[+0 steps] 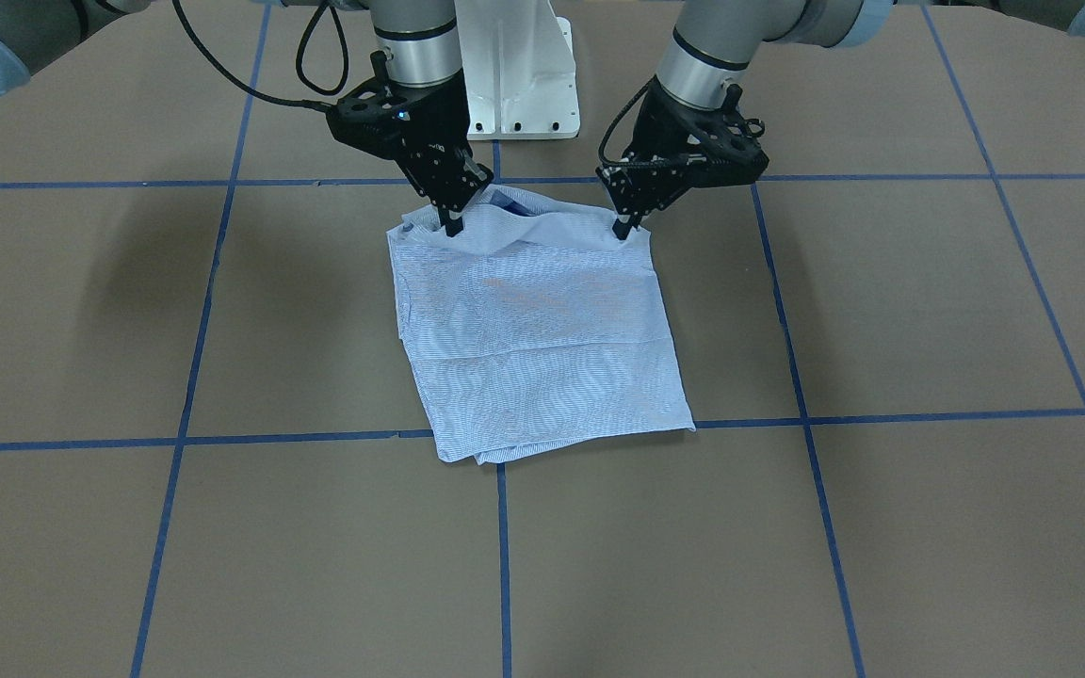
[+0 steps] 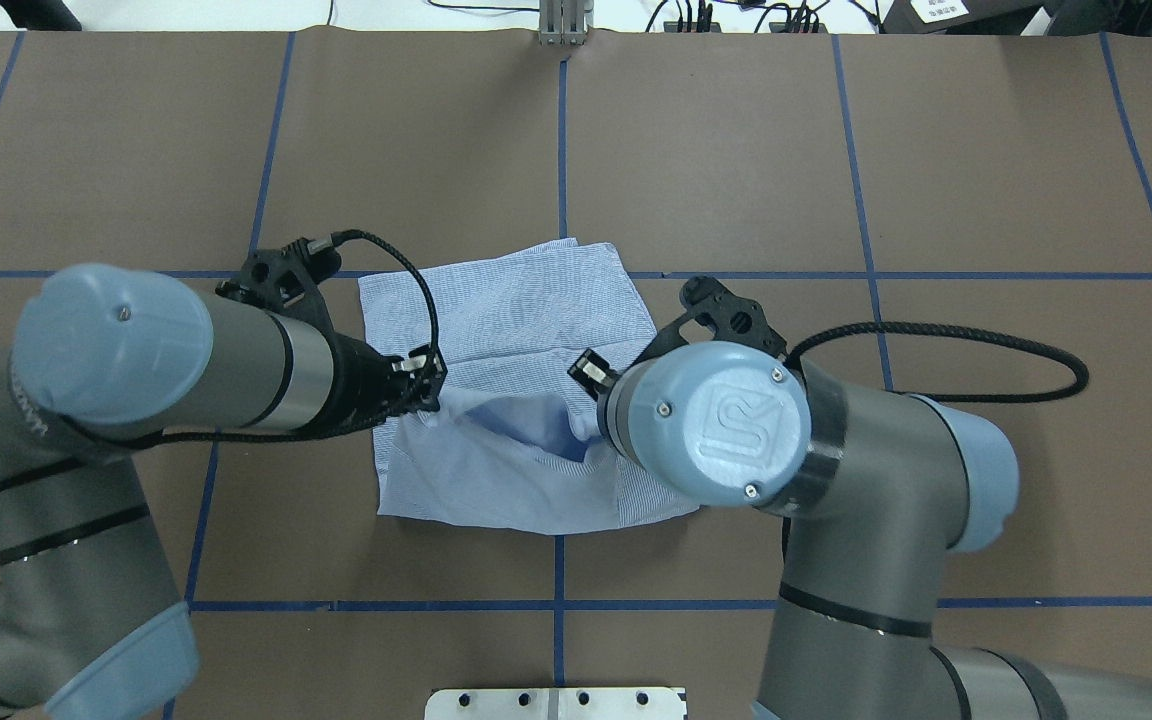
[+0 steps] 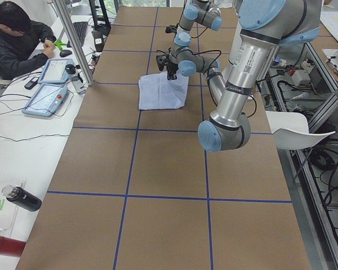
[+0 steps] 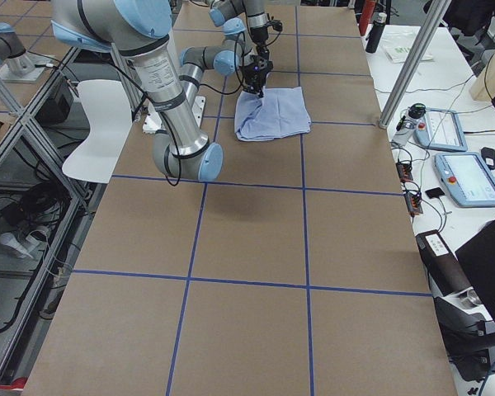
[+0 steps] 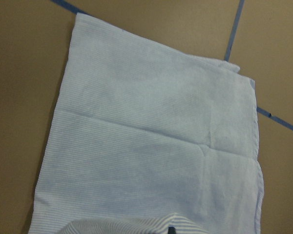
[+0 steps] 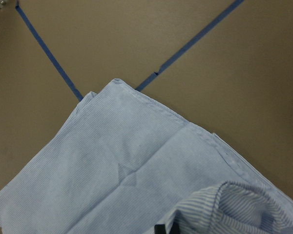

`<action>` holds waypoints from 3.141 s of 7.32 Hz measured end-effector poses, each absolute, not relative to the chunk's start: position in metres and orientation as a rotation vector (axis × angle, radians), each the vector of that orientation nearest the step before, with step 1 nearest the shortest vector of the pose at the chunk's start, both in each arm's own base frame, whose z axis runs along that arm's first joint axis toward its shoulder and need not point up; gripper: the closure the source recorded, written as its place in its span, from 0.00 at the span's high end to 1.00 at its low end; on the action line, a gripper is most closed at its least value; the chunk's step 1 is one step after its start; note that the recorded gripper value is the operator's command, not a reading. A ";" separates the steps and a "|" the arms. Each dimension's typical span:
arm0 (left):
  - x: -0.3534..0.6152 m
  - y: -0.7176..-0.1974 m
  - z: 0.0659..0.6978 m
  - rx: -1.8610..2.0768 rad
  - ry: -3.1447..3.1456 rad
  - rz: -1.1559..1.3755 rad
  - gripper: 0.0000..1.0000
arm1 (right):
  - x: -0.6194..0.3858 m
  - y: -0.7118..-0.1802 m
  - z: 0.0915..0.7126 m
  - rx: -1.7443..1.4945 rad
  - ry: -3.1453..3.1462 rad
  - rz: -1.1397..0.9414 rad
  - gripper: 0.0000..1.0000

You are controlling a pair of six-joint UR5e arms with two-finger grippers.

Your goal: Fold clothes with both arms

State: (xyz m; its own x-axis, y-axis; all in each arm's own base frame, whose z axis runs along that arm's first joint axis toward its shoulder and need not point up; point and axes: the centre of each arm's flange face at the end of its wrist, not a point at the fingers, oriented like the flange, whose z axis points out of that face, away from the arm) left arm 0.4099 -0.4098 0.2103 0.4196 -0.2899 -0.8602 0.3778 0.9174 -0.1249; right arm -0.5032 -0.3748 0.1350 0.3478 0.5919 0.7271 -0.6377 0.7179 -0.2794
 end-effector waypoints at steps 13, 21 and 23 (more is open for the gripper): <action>0.471 -0.541 0.279 0.269 0.884 -0.267 1.00 | -0.570 -0.525 0.174 0.197 -0.882 0.660 1.00; 0.266 -0.521 0.353 0.376 0.887 0.161 1.00 | -0.484 -0.526 0.163 0.096 -0.771 0.333 1.00; 0.169 -0.519 0.416 0.422 0.799 0.274 1.00 | -0.366 -0.535 0.217 0.093 -0.734 0.184 1.00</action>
State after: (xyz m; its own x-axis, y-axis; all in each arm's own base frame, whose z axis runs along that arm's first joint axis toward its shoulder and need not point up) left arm 0.1687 -0.5193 0.4164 0.6689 0.3920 -0.6316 -0.0790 0.8823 0.4639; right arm -0.3657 -0.5351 0.2175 0.7270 0.1345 0.6733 -0.1996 0.9797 0.0198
